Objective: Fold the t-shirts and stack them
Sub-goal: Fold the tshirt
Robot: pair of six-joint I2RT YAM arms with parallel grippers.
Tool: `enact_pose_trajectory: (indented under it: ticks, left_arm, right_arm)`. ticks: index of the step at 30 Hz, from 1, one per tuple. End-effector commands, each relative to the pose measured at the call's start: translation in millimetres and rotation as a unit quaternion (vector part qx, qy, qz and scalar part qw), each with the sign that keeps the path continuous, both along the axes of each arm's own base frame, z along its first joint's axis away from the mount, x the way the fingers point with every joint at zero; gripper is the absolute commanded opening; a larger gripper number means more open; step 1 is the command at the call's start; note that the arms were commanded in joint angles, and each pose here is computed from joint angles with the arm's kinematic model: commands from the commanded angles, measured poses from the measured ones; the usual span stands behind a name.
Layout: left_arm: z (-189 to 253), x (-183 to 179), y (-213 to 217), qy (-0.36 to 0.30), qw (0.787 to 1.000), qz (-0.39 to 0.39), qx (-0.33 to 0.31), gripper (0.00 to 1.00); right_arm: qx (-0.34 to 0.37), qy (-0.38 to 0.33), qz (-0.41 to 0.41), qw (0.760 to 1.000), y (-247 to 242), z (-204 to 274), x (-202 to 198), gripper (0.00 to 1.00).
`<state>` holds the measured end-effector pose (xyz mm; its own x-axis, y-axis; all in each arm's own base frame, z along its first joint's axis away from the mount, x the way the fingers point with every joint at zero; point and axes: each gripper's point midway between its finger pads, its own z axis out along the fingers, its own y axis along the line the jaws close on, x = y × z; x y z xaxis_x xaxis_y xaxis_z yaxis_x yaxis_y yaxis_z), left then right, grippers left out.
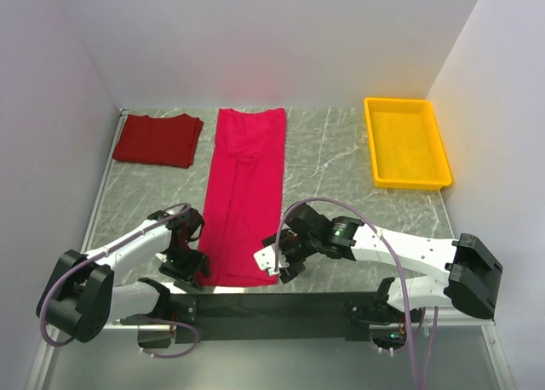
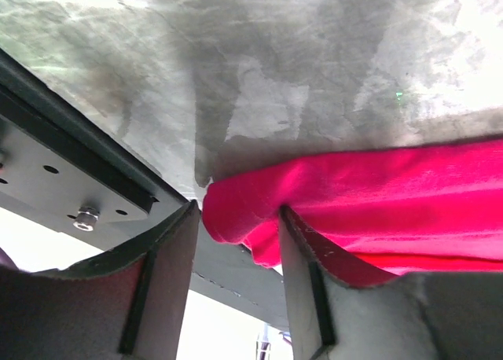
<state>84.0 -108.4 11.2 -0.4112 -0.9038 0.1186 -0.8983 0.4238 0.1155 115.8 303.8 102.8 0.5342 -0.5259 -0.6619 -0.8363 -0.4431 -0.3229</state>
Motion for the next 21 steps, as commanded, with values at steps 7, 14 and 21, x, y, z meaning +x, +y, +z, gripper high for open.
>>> enact_pose_trajectory:
  ticks: [7,14,21]
  left_arm:
    - [-25,-6,14,0.017,0.999,0.001,0.044,0.46]
    - [-39,-16,21,0.021,0.998,0.001,0.052,0.40]
    - [-39,-10,23,-0.001,0.998,-0.005,0.057,0.19]
  right_arm:
    - [0.022,-0.002,-0.016,1.000,8,20,15,0.72]
    - [0.023,0.001,-0.024,0.999,10,23,22,0.72]
    - [0.020,0.007,-0.020,1.000,10,24,20,0.72]
